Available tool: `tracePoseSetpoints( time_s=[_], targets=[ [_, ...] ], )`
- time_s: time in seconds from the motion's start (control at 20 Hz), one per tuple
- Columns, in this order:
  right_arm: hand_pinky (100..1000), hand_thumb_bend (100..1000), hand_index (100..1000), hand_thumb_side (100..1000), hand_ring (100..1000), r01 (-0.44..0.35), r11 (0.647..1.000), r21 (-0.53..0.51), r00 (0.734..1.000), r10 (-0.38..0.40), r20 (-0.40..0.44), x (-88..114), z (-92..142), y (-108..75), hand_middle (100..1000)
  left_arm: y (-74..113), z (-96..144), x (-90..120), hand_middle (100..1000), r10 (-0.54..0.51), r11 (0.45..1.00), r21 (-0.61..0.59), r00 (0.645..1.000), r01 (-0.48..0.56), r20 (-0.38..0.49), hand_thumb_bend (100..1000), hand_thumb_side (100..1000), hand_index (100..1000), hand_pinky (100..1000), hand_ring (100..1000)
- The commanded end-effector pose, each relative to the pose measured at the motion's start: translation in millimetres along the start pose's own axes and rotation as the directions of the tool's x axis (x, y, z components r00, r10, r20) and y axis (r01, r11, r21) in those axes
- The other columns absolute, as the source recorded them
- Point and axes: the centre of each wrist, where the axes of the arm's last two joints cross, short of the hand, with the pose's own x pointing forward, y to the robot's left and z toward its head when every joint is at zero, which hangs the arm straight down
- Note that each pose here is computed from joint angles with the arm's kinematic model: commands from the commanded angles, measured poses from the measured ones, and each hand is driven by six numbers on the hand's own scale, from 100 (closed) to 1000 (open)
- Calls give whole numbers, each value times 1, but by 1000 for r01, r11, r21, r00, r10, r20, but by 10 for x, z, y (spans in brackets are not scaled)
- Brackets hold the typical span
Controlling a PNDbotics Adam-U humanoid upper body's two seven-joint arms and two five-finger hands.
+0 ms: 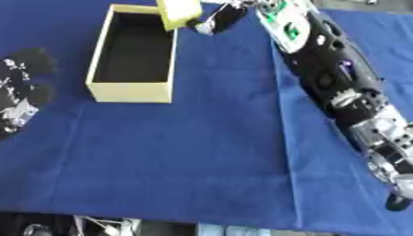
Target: Pick up objects on the table and place them in the box.
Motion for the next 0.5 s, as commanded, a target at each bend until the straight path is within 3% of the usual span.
tracePoseSetpoints(
  time_s=[0.05, 0.35, 0.45, 0.5],
  targets=[
    [826, 100, 728, 100, 746, -96, 995, -19, 995, 97, 33, 99, -92, -69, 543, 27, -45, 67, 765, -6, 1000, -10, 1000, 7, 27, 561, 566, 903, 609, 820],
    [836, 100, 779, 100, 762, -208, 978, -17, 971, 208, 118, 241, -165, 49, 652, 23, -38, 57, 723, -3, 1000, -12, 1000, 3, 22, 556, 570, 901, 599, 782],
    [845, 125, 815, 148, 781, -223, 974, -30, 964, 225, 140, 254, -168, 61, 715, 25, -28, 50, 716, -3, 1000, -14, 1000, 3, 18, 556, 570, 901, 597, 776],
    [859, 204, 862, 224, 808, -228, 973, -32, 962, 230, 149, 257, -169, 66, 783, 26, -26, 49, 710, -3, 1000, -14, 1000, 3, 18, 556, 570, 902, 596, 768]
  ],
)
